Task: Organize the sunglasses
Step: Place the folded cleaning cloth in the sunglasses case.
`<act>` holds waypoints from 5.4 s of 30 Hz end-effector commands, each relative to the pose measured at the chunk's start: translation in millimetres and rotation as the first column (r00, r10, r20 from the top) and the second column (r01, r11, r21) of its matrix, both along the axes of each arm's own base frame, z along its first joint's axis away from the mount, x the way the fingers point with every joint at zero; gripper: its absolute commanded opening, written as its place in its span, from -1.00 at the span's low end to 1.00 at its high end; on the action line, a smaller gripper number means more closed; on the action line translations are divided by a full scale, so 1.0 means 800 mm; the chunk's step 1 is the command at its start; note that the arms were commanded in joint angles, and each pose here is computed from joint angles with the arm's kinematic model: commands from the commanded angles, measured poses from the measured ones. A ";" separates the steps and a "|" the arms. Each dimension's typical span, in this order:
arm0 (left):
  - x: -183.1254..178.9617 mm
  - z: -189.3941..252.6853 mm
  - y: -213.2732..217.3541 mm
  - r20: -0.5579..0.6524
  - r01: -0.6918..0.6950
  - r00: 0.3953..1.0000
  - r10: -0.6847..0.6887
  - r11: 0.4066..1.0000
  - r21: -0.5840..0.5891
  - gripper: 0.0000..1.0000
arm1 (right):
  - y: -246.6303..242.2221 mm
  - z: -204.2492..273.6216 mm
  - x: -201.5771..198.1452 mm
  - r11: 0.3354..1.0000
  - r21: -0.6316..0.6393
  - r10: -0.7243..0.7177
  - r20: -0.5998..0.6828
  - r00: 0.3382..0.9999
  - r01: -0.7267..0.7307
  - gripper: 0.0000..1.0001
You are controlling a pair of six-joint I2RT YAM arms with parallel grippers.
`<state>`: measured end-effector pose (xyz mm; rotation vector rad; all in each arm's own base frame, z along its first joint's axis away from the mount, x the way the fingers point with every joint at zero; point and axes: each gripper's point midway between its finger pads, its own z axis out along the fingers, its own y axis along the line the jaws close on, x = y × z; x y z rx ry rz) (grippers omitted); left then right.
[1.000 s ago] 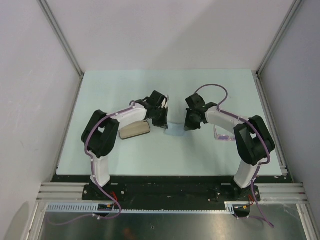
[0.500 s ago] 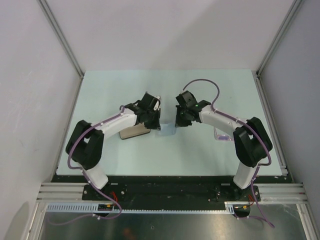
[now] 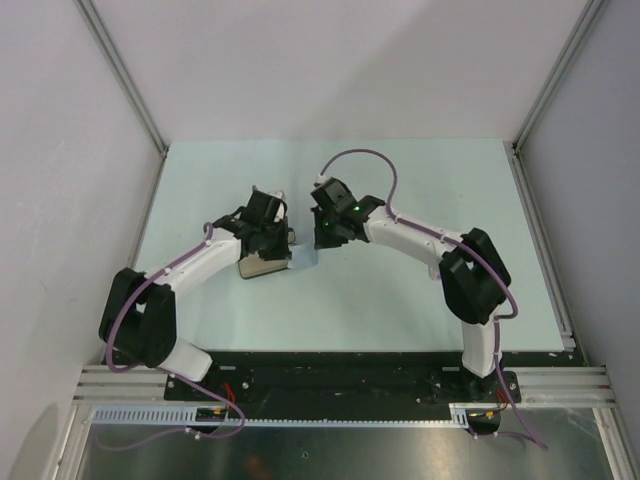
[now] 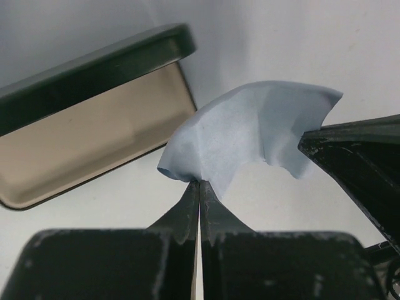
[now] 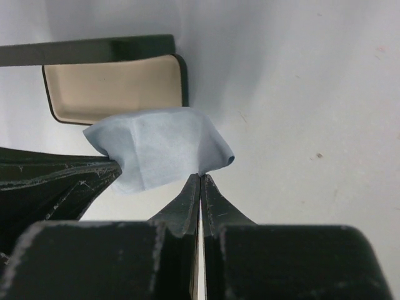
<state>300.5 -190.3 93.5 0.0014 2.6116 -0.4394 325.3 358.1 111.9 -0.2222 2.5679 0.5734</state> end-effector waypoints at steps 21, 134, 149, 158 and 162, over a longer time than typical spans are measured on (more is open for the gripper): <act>0.003 -0.028 0.110 -0.010 -0.138 0.990 0.140 0.983 0.121 -0.99 | 0.098 -0.035 0.027 0.994 -0.017 0.106 0.020 0.994 -0.106 -1.00; 0.031 -0.077 0.157 -0.084 -0.255 0.954 0.288 0.927 0.276 -0.99 | 0.111 -0.083 0.042 0.991 -0.125 0.061 0.054 0.997 -0.054 -1.00; 0.025 -0.077 0.160 -0.084 -0.261 0.952 0.295 0.923 0.284 -0.99 | 0.113 -0.072 0.051 0.991 -0.122 0.075 0.116 0.990 -0.060 -1.00; 0.020 -0.080 0.161 -0.093 -0.258 0.951 0.296 0.922 0.288 -0.99 | 0.108 -0.081 0.047 0.988 -0.139 0.074 0.088 0.993 -0.061 -1.00; 0.022 -0.080 0.156 -0.102 -0.249 0.953 0.285 0.930 0.271 -0.96 | 0.102 -0.085 0.046 0.986 -0.159 0.065 0.077 0.995 -0.052 -0.86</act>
